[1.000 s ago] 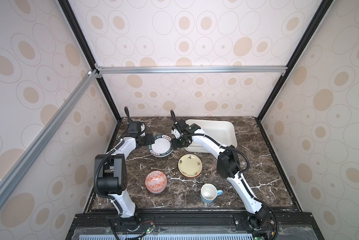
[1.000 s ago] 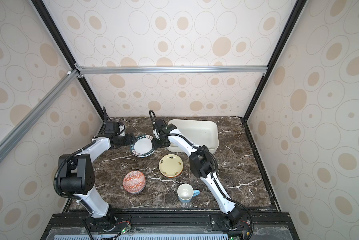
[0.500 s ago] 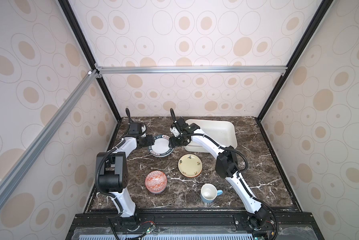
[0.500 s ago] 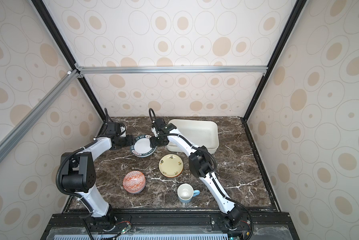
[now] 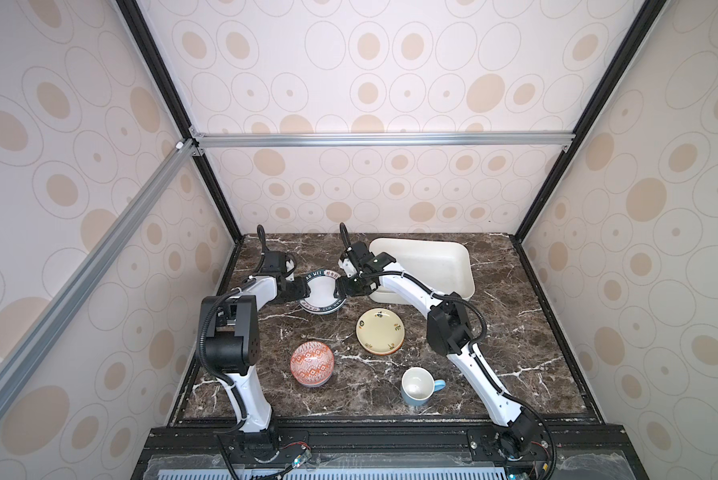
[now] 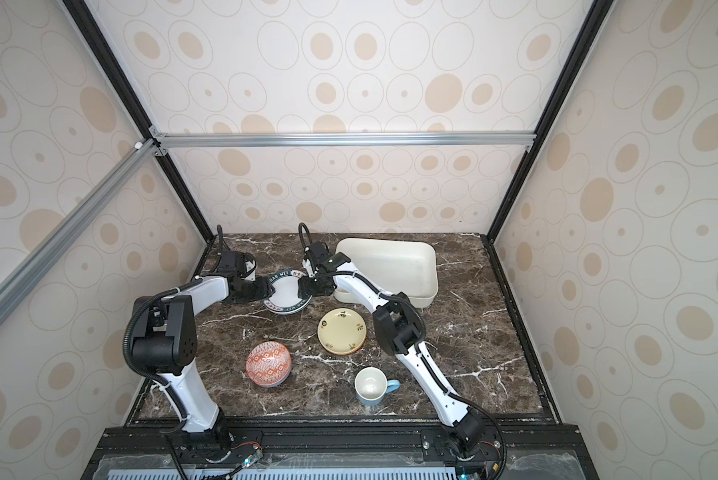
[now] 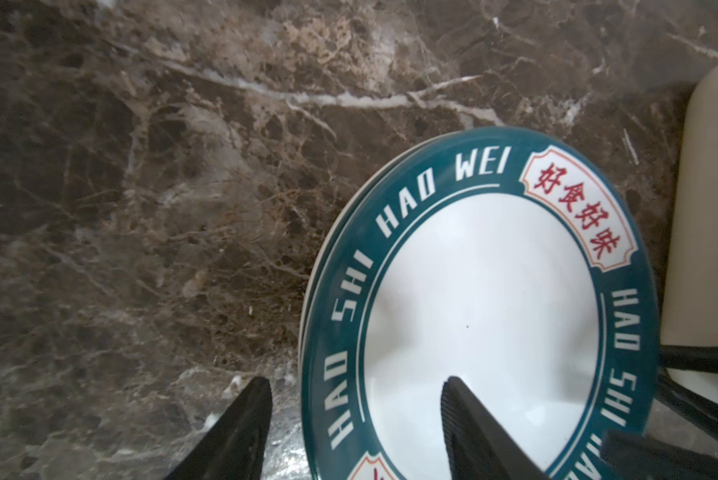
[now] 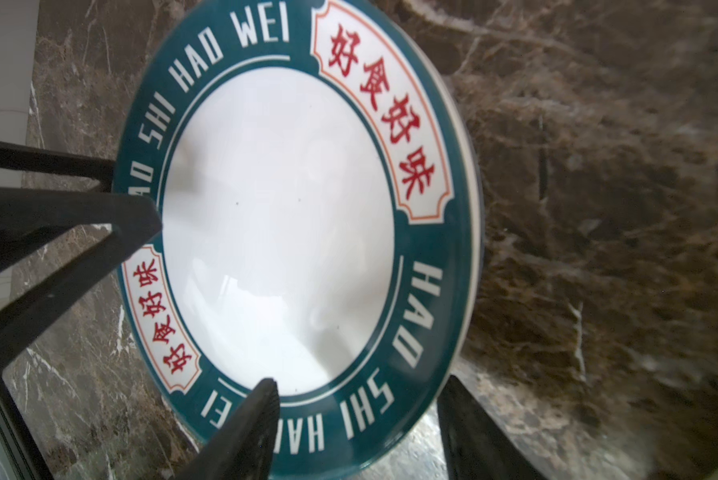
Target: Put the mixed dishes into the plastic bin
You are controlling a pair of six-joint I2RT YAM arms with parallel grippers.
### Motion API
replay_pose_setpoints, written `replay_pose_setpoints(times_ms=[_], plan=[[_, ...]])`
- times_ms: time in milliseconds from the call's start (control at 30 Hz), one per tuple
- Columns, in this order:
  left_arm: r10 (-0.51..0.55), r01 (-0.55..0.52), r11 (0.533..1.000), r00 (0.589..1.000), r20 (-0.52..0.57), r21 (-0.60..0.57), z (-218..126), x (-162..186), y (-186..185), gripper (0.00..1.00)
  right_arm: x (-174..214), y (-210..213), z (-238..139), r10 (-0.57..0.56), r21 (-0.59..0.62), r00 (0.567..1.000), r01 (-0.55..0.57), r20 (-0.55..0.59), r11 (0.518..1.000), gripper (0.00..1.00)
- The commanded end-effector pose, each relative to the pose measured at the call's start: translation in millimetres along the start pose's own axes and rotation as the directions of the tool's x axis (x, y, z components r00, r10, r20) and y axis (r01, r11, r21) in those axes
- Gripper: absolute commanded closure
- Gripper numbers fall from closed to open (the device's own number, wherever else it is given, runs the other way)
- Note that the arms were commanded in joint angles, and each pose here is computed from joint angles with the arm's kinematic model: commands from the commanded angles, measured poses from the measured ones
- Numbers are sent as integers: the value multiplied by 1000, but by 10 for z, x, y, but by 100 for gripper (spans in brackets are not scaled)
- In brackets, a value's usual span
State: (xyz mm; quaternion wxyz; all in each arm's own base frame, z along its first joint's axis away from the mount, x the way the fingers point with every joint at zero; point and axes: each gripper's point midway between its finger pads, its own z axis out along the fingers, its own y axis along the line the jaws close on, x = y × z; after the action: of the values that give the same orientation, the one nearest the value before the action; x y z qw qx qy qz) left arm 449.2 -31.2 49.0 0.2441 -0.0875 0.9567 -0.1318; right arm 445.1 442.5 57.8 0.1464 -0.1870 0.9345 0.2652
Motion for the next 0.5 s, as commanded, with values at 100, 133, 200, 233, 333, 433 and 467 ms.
replay_pose_setpoints(times_ms=[100, 133, 200, 233, 333, 433, 467], plan=[[10, -10, 1000, 1000, -11, 15, 82, -18, -7, 50, -54, -147, 112, 53, -3, 998, -53, 16, 999, 37], [10, -10, 1000, 1000, -13, 13, 89, -20, -4, 51, -58, -160, 125, 55, 0, 998, -55, 18, 998, 37], [9, -9, 1000, 1000, -21, 3, 96, -17, 13, 54, -66, -182, 133, 58, 4, 998, -58, 20, 998, 37], [7, -7, 1000, 1000, -23, -2, 93, -21, 19, 54, -65, -178, 130, 56, 5, 998, -57, 21, 998, 37], [12, -13, 999, 1000, -21, -34, 56, -35, 63, 51, -75, -187, 104, 47, 15, 999, -47, 25, 999, 37], [27, -28, 997, 1000, -12, -76, -23, -88, 116, 47, -82, -194, 74, 39, 27, 999, -40, 28, 999, 37], [34, -34, 996, 999, -4, -88, -59, -122, 119, 47, -82, -192, 67, 37, 28, 999, -38, 28, 999, 37]])
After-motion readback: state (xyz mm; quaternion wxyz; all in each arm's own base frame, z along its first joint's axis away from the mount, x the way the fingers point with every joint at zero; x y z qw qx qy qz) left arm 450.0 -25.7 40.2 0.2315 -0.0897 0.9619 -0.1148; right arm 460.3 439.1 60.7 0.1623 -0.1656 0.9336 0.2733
